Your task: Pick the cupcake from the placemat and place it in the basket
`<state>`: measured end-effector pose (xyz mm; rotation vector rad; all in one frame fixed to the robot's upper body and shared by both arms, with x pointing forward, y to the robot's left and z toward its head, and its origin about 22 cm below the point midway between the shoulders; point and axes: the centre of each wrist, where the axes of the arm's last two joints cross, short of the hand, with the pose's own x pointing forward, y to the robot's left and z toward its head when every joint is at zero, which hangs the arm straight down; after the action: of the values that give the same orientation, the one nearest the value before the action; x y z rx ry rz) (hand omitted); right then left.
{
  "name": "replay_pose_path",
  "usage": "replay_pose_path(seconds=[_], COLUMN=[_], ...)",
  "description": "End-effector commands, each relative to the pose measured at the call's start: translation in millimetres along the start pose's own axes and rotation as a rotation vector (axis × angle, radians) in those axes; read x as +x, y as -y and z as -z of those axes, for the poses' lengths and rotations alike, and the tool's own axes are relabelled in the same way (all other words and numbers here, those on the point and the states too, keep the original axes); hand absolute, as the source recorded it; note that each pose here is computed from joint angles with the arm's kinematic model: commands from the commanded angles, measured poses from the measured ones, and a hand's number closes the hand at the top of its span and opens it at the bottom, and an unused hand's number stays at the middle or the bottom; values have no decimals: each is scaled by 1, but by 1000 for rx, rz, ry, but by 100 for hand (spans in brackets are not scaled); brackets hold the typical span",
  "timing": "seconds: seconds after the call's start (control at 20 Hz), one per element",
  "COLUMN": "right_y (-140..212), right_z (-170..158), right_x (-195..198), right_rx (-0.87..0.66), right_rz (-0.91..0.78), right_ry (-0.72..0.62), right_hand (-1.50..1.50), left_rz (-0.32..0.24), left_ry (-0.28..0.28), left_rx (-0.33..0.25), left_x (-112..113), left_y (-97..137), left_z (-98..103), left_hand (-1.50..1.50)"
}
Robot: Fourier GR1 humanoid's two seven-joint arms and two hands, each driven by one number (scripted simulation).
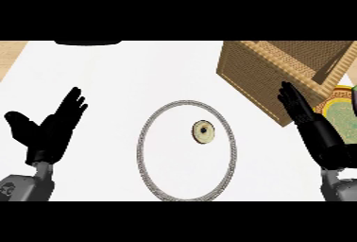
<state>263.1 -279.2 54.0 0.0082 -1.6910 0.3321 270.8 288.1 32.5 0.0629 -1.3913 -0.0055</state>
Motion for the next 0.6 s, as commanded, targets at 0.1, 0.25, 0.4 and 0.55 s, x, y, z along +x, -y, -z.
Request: replay_pose_path(seconds=[0.1, 0.25, 0.4, 0.55], right_y=[2, 20, -72, -96], right_z=[-14, -17, 28, 29], right_x=[-13, -13, 11, -15], right_rx=[-388, -684, -675, -867], right_rz=[-94, -192, -171, -245], right_ry=[-103, -156, 210, 57], right_hand=[150, 150, 150, -150], left_rz=[78, 166, 131, 147], left_ry=[78, 155, 135, 142], left_rx=[104, 206, 135, 126], left_x=[9, 32, 16, 18], left_y=[-20, -38, -12, -8], left_z=[-6, 4, 9, 5], left_hand=[0, 0, 0, 0])
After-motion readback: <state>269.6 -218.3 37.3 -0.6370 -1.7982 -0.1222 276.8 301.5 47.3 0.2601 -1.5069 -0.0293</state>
